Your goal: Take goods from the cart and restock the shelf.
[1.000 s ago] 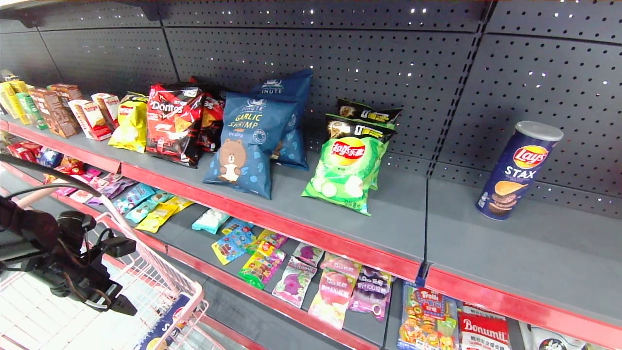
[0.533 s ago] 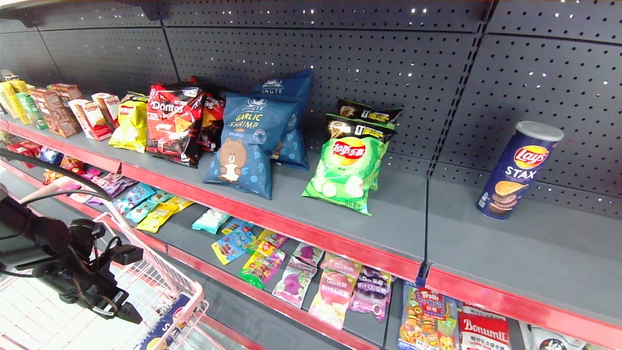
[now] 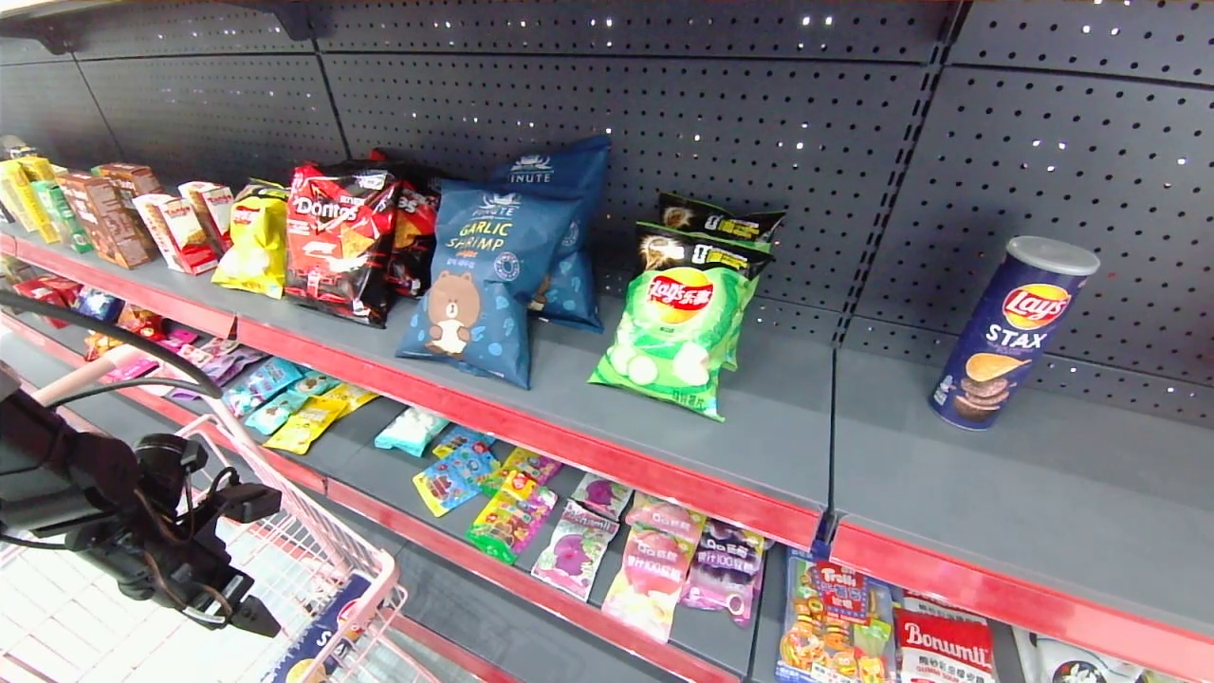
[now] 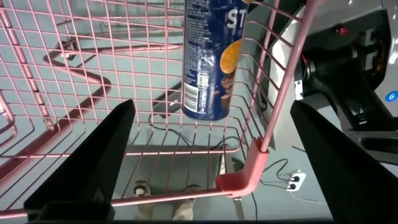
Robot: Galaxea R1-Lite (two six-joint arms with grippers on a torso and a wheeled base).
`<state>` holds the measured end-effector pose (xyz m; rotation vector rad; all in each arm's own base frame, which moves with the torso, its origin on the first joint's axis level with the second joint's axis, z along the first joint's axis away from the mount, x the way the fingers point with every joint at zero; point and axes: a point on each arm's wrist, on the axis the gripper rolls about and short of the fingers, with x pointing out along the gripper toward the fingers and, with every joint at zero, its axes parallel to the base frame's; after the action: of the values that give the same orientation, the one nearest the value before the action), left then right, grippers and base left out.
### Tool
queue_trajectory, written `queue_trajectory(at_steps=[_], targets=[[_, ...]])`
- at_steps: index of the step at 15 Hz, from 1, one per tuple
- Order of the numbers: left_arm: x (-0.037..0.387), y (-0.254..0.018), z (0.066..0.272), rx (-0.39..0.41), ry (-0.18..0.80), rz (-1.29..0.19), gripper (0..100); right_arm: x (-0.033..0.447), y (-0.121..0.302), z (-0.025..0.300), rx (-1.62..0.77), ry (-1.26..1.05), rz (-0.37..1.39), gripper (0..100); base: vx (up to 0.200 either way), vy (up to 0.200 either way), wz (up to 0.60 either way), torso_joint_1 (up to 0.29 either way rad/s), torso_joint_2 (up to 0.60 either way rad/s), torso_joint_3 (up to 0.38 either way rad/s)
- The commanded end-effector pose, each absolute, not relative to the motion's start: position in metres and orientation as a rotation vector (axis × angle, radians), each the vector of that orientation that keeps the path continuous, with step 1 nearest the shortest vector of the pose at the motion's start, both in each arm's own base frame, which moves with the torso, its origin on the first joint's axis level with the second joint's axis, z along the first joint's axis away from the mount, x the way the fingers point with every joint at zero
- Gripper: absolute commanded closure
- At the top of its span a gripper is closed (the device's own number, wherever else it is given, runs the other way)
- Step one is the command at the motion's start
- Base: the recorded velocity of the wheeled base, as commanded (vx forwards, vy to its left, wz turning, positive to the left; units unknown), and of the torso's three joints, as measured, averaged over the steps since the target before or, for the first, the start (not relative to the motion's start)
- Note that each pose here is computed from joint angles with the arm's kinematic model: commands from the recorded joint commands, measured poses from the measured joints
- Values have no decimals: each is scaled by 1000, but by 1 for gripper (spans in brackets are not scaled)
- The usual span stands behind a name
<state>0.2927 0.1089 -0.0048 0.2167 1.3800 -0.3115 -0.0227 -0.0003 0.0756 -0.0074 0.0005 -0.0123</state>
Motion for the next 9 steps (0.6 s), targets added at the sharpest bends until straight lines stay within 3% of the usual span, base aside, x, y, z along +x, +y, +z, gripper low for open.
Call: queue_trajectory(at_steps=[1,9], targets=[[292,110,-3,215,1377,-307,0,-23,0,76,-8,0,-12,0,0,0,0,0,0,0],[291,113,-3,205,1378,-293,0,-23,0,76,-8,0,-12,0,0,0,0,0,0,0]])
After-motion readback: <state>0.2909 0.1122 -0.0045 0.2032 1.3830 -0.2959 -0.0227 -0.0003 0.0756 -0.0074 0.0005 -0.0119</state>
